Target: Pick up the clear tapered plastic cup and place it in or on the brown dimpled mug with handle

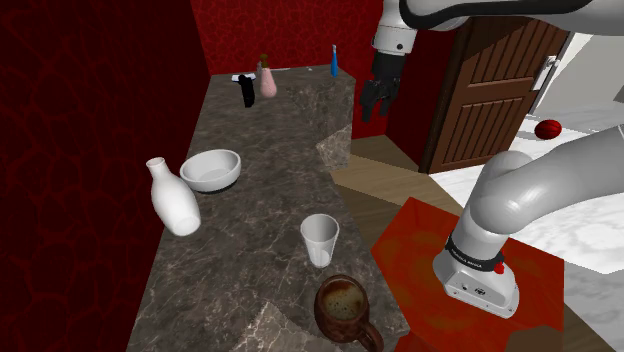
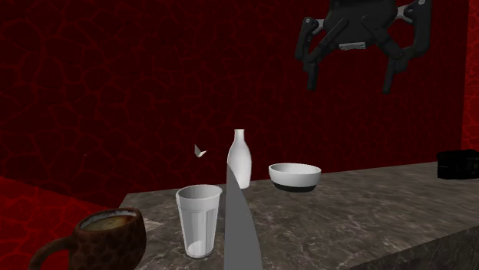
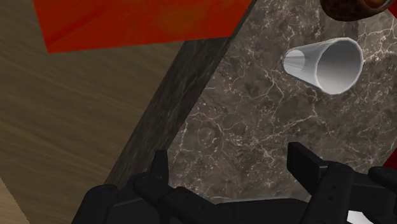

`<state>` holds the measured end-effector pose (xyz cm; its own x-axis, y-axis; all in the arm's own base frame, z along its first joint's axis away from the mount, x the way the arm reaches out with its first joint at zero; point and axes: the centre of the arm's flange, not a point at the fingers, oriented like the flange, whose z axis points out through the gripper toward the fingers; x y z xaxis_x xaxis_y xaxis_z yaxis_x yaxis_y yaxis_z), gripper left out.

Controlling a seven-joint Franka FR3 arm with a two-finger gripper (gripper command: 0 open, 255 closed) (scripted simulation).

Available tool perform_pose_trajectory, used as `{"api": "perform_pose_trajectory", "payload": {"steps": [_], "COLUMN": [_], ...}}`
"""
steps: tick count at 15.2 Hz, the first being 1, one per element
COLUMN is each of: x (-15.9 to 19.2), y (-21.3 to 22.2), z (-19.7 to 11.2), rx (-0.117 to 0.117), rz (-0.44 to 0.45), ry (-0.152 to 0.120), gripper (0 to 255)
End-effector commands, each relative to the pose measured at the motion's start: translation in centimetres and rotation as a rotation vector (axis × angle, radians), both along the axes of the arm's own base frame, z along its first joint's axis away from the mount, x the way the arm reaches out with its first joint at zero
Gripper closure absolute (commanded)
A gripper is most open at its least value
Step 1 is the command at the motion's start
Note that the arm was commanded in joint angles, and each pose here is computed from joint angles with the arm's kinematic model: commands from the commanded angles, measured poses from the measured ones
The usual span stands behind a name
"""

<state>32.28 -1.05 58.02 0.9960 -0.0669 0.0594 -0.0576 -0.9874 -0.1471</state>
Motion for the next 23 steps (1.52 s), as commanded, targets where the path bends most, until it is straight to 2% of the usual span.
{"api": "perform_pose_trajectory", "payload": {"steps": [1,23], "x": [0.0,-2.0], "y": [0.0,22.6], "z": [0.0,-18.0], "rx": [0.0,-0.012], "rz": [0.0,-0.084], "ry": [0.0,0.019], "gripper": [0,0]}}
